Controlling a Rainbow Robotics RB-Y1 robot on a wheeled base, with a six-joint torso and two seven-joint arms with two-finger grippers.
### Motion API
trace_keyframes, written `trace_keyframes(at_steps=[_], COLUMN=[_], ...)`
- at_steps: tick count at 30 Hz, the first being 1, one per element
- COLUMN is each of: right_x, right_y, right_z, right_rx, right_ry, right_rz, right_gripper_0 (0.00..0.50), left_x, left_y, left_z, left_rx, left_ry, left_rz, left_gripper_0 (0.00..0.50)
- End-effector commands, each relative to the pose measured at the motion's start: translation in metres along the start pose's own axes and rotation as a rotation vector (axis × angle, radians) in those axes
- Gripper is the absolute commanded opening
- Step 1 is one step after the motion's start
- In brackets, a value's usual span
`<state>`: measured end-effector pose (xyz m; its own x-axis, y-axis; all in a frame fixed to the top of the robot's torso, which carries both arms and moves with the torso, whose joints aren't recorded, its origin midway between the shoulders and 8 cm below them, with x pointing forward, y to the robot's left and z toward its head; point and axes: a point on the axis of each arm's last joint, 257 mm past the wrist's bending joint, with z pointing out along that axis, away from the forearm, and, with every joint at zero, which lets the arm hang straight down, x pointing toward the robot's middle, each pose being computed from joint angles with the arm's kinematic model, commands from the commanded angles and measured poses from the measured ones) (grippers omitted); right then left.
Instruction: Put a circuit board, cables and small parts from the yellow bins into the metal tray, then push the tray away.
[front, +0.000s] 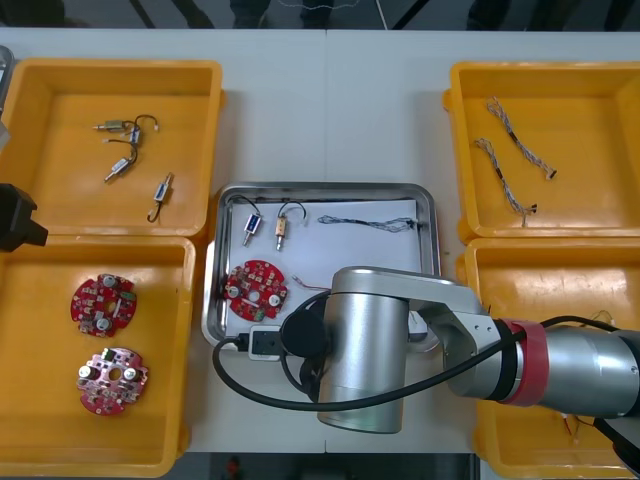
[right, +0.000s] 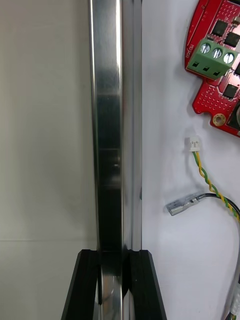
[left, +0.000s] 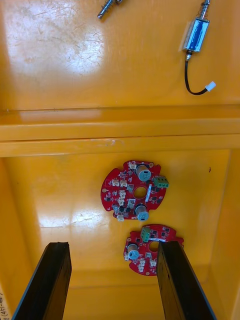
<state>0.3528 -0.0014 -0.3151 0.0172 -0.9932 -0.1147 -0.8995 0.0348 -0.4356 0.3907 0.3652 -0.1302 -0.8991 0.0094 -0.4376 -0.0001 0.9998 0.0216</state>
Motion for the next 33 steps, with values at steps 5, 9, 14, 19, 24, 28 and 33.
trace_keyframes(at_steps=[5, 9, 14, 19, 24, 28, 33], right_x=[0.007, 0.007, 0.005, 0.004, 0.0, -0.003, -0.006], right_y=[-0.031, -0.037, -0.05, -0.067, -0.079, -0.091, -0.104], right_z=[-0.007, -0.009, -0.012, -0.009, -0.009, -0.01, -0.011], right_rx=[0.075, 0.087, 0.113, 0.13, 0.141, 0.162, 0.174], right_ry=[0.013, 0.014, 0.018, 0.034, 0.03, 0.028, 0.022], right_rz=[-0.021, -0.026, -0.037, -0.042, -0.047, -0.054, -0.063], right_gripper_0=[0.0, 0.0, 0.0, 0.0, 0.0, 0.0, 0.0], left_x=[-0.005, -0.005, -0.005, -0.005, -0.005, -0.005, -0.005], left_y=[0.013, 0.013, 0.013, 0.013, 0.013, 0.013, 0.013], left_z=[-0.014, -0.014, -0.014, -0.014, -0.014, -0.014, -0.014], left_rx=[-0.038, -0.038, -0.038, -0.038, -0.038, -0.038, -0.038], left_ry=[-0.034, -0.034, -0.034, -0.034, -0.034, -0.034, -0.034], left_rz=[0.052, 0.052, 0.052, 0.052, 0.052, 0.052, 0.052], left_gripper_0=[0.5, 0.5, 0.5, 0.5, 0.5, 0.5, 0.5])
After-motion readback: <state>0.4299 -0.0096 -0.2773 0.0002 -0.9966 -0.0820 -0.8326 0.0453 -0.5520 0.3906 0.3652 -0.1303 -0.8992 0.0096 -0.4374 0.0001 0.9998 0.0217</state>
